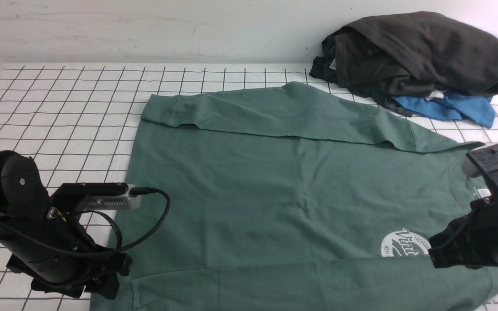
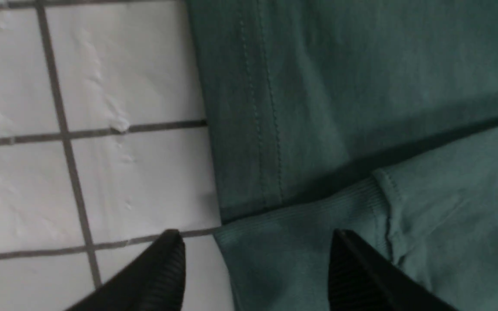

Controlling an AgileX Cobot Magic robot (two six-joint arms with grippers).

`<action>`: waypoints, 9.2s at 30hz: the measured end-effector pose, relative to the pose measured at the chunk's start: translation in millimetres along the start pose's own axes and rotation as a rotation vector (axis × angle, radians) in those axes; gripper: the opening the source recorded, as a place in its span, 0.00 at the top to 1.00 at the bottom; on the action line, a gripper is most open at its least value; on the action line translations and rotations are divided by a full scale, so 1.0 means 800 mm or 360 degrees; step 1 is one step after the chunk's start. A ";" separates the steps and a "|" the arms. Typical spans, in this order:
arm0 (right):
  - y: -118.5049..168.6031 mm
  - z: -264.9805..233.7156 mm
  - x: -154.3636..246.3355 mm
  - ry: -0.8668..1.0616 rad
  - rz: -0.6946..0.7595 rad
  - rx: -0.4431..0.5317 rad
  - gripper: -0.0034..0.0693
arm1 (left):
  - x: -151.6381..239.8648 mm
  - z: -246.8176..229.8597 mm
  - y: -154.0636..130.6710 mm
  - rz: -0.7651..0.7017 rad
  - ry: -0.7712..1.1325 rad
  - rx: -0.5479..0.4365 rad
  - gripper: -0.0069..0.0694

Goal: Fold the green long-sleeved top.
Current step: Use the left arm to clamp the cuff closest to it, then use the left arm to drag and place the cuff at the centered position on the left edge of the fabric, then use the left arm to clamp the cuff farthest from it, then use the left arm to drag and drop the cuff onto the cuff closest to the left arm, then use both arms simultaneously to clamp the lower edge of the clothing fabric, then use both arms to drag the lower edge of the fabric forward and fold it over the upper edge, then use the right arm to clamp the right edge of the fabric

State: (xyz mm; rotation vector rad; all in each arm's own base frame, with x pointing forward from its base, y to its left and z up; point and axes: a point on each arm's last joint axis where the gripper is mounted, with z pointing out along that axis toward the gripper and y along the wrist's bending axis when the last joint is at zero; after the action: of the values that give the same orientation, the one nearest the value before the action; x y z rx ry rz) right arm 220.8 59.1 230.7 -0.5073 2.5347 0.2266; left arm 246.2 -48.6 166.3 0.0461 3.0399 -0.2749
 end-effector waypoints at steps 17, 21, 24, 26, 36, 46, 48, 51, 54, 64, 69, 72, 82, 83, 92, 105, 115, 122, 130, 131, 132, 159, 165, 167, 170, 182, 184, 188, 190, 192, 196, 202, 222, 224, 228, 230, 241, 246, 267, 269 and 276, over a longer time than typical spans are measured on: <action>0.001 0.000 -0.002 -0.0027 0.0027 -0.0010 0.97 | 0.007 -0.025 -0.003 0.0080 -0.0069 -0.0008 0.92; 0.001 0.000 -0.002 -0.0027 0.0027 -0.0010 0.97 | 0.005 -0.045 -0.007 0.0127 -0.0160 0.0003 0.92; 0.001 0.000 -0.002 -0.0032 0.0027 -0.0008 0.97 | -0.014 -0.076 -0.015 0.0215 -0.0319 0.0015 0.92; 0.000 0.000 -0.003 -0.0037 0.0027 -0.0006 0.97 | -0.034 -0.103 -0.022 0.0266 -0.0458 0.0022 0.92; 0.000 0.000 -0.003 -0.0038 0.0027 -0.0006 0.97 | -0.125 -0.129 -0.031 0.0388 -0.0683 -0.0060 0.92; 0.000 0.000 -0.004 -0.0049 0.0028 -0.0001 0.97 | -0.240 -0.056 -0.030 0.0340 -0.0610 -0.0084 0.62; 0.000 0.000 -0.004 -0.0061 0.0026 0.0004 0.97 | -0.268 -0.058 -0.032 0.0332 -0.0665 -0.0099 0.48; 0.000 0.000 -0.005 -0.0066 0.0024 0.0006 0.97 | -0.304 -0.051 -0.032 0.0298 -0.0736 -0.0122 0.34; 0.000 0.000 -0.005 -0.0066 0.0024 0.0006 0.97 | -0.347 -0.022 -0.029 0.0203 -0.0810 -0.0142 0.24; 0.000 0.000 -0.005 -0.0066 0.0023 0.0006 0.97 | -0.396 0.058 -0.013 0.0123 -0.0859 -0.0225 0.34; -0.001 0.000 -0.005 -0.0072 0.0027 0.0007 0.97 | -0.399 0.061 -0.011 0.0092 -0.0872 -0.0254 0.65; -0.001 0.000 -0.005 -0.0074 0.0027 0.0008 0.97 | -0.398 0.052 -0.013 0.0115 -0.0870 -0.0290 0.87; 0.000 0.000 -0.003 -0.0045 -0.0006 -0.0004 0.97 | -0.361 -0.078 -0.047 0.0230 -0.0723 -0.0428 0.91; 0.000 0.000 -0.003 -0.0044 -0.0007 -0.0005 0.97 | -0.357 -0.089 -0.048 0.0236 -0.0722 -0.0429 0.91; 0.002 0.000 0.001 0.0018 -0.0032 -0.0024 0.97 | -0.322 -0.090 -0.054 0.0265 -0.0511 -0.0362 0.91; 0.003 -0.012 -0.001 -0.0057 -0.0051 0.0000 0.97 | -0.200 -0.060 -0.041 0.0259 -0.0042 -0.0421 0.90; 0.003 -0.012 -0.004 -0.0096 -0.0048 -0.0001 0.97 | -0.184 -0.042 -0.035 0.0295 0.0035 -0.0430 0.61; 0.006 -0.012 0.001 -0.0034 -0.0067 -0.0054 0.97 | -0.121 -0.075 -0.055 0.0417 0.0112 -0.0179 0.25; 0.028 -0.012 0.001 -0.0026 -0.0247 -0.0223 0.97 | 0.021 -0.024 -0.096 0.1419 0.0324 -0.0071 0.21; 0.035 -0.012 0.002 -0.0020 -0.0318 -0.0256 0.97 | 0.037 -0.013 -0.097 0.1614 0.0352 -0.0077 0.21; 0.039 -0.011 0.002 -0.0016 -0.0358 -0.0275 0.97 | 0.049 -0.004 -0.097 0.1732 0.0381 -0.0090 0.21; 0.051 -0.040 0.011 -0.0048 -0.0770 -0.0217 0.95 | 0.083 -0.024 -0.091 0.1639 -0.0019 -0.0234 0.92; 0.011 0.011 0.021 0.0441 -0.1063 0.0127 0.72 | 0.084 -0.036 -0.091 0.1431 -0.0105 -0.0227 0.92; 0.000 0.028 0.023 0.0568 -0.1124 0.0224 0.63 | 0.084 -0.036 -0.091 0.1412 -0.0108 -0.0226 0.92; -0.017 0.053 0.023 0.0724 -0.1190 0.0386 0.50 | 0.084 -0.036 -0.091 0.1387 -0.0103 -0.0225 0.92; -0.038 0.112 0.026 0.0908 -0.1240 0.0581 0.43 | 0.089 -0.046 -0.090 0.1373 -0.0126 -0.0220 0.92; -0.037 0.111 0.026 0.0894 -0.1203 0.0591 0.57 | 0.089 -0.047 -0.090 0.1370 -0.0133 -0.0219 0.92; -0.033 0.108 0.019 0.0770 -0.1161 0.0588 0.84 | 0.087 -0.050 -0.091 0.1264 -0.0153 -0.0214 0.92; -0.032 0.097 0.011 0.0687 -0.1122 0.0617 0.92 | 0.082 -0.055 -0.094 0.1193 -0.0186 -0.0217 0.92; -0.031 0.078 -0.002 0.0569 -0.1061 0.0666 0.95 | 0.073 -0.065 -0.097 0.1105 -0.0257 -0.0242 0.92; -0.032 0.051 -0.028 0.0356 -0.0866 0.0745 0.95 | 0.045 -0.095 -0.102 0.0970 -0.0459 -0.0356 0.92; -0.056 0.038 -0.097 0.0013 -0.0562 0.0769 0.95 | -0.042 -0.155 -0.096 0.0730 -0.0883 -0.0552 0.92; -0.139 0.204 -0.245 0.0017 -0.0310 0.0881 0.75 | -0.345 -0.038 -0.029 0.0306 -0.0933 -0.0780 0.56; -0.138 0.188 -0.256 0.0043 -0.0204 0.0878 0.68 | -0.349 -0.044 -0.026 0.0253 -0.0881 -0.0823 0.41; -0.111 0.161 -0.273 0.0098 -0.0190 0.0673 0.65 | -0.344 -0.073 -0.043 0.0290 -0.0829 -0.0783 0.31; -0.093 0.160 -0.273 0.0141 -0.0244 0.0486 0.67 | -0.338 -0.076 -0.051 0.0331 -0.0762 -0.0723 0.31; -0.043 0.281 -0.254 -0.0021 -0.0369 -0.0207 0.97 | -0.307 0.030 -0.117 0.0677 -0.0151 -0.0036 0.76; -0.062 0.298 -0.286 -0.0393 -0.0146 -0.0003 0.97 | -0.305 0.035 -0.126 0.0720 -0.0140 -0.0046 0.91; -0.095 0.192 -0.318 -0.0129 0.0021 -0.0529 0.97 | -0.292 -0.096 -0.137 0.0745 -0.0465 -0.0023 0.92; -0.067 0.221 -0.316 -0.0134 -0.0053 -0.0602 0.97 | -0.293 -0.078 -0.140 0.0742 -0.0416 0.0008 0.92; 0.014 0.322 -0.298 -0.0189 -0.0301 -0.0529 0.97 | -0.296 -0.042 -0.143 0.0761 -0.0318 0.0020 0.92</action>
State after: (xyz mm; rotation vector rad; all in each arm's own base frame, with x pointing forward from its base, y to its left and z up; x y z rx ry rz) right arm 525.5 210.0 143.8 -0.8308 2.3245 0.5942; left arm 474.6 -160.3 241.1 0.6876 2.7192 -0.2396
